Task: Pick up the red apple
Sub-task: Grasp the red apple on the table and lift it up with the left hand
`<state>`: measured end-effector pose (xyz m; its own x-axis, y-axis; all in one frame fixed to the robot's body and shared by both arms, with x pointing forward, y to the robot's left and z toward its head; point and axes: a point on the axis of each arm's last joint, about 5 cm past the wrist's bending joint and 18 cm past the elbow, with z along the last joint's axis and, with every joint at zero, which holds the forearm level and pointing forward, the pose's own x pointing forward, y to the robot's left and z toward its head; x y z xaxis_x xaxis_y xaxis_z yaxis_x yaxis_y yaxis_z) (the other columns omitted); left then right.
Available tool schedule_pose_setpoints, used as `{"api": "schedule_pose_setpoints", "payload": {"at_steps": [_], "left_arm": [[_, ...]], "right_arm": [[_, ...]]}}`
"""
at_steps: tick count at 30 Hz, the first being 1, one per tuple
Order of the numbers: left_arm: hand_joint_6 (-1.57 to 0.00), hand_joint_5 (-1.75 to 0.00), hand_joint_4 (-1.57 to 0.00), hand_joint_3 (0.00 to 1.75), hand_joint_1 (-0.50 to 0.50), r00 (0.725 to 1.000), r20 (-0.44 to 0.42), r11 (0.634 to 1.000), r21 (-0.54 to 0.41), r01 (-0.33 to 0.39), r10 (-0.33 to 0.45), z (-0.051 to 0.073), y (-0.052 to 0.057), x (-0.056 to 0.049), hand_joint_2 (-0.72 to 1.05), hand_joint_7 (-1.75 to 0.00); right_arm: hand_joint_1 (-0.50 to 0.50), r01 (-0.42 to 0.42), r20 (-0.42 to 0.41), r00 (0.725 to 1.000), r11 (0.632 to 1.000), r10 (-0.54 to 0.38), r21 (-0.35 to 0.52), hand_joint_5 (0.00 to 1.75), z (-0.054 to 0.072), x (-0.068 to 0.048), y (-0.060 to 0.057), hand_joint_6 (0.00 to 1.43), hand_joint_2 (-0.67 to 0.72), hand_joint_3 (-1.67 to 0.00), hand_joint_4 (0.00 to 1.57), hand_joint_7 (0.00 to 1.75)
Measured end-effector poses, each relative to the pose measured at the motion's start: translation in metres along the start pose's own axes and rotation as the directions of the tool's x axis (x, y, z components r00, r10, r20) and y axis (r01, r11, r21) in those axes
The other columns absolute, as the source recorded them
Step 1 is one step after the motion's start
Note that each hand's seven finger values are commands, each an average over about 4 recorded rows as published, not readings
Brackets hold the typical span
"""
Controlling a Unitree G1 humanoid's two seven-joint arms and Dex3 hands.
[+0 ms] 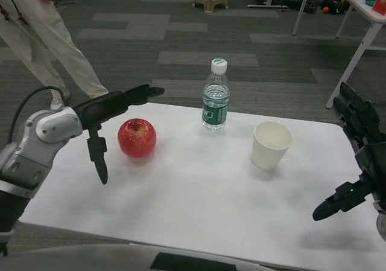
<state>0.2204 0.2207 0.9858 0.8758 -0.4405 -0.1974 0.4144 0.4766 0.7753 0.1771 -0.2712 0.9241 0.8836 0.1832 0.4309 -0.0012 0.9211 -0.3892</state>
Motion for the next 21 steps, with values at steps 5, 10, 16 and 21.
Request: {"api": "schedule_pose_setpoints", "payload": {"at_steps": [5, 10, 16, 21], "left_arm": [[0.0, -0.62, 0.0, 0.0, -0.48, 0.998, -0.026, 0.996, 0.077, 0.053, -0.051, 0.005, -0.008, 0.011, -0.19, -0.28], [0.0, -0.72, 0.0, 0.0, -0.48, 0.995, -0.076, 0.989, 0.127, 0.073, -0.063, 0.006, -0.016, 0.017, -0.1, -0.28], [0.0, -0.72, 0.0, 0.0, -0.48, 0.983, -0.17, 0.974, 0.202, 0.1, -0.065, 0.008, -0.025, 0.023, 0.45, -0.28], [0.0, -0.74, 0.0, 0.0, -0.48, 0.97, -0.233, 0.959, 0.256, 0.124, -0.063, 0.009, -0.028, 0.024, 0.72, -0.35]], "right_arm": [[-0.42, 0.002, 0.0, 1.0, 1.0, -0.002, 0.0, 0.0, 0.0, 0.001, 0.0, 0.0, 0.39, 0.0, 0.0, 0.14], [-0.42, 0.011, -0.009, 1.0, 1.0, -0.011, 0.01, 0.0, -0.002, 0.0, 0.0, 0.0, 0.41, 0.0, 0.0, 0.14], [-0.42, 0.02, -0.013, 1.0, 1.0, -0.02, 0.023, 0.0, -0.003, -0.001, 0.002, 0.0, 0.41, 0.0, 0.0, 0.14], [-0.42, 0.021, -0.015, 1.0, 0.999, -0.02, 0.026, 0.0, -0.003, -0.001, 0.002, 0.0, 0.41, 0.0, 0.0, 0.14]]}}
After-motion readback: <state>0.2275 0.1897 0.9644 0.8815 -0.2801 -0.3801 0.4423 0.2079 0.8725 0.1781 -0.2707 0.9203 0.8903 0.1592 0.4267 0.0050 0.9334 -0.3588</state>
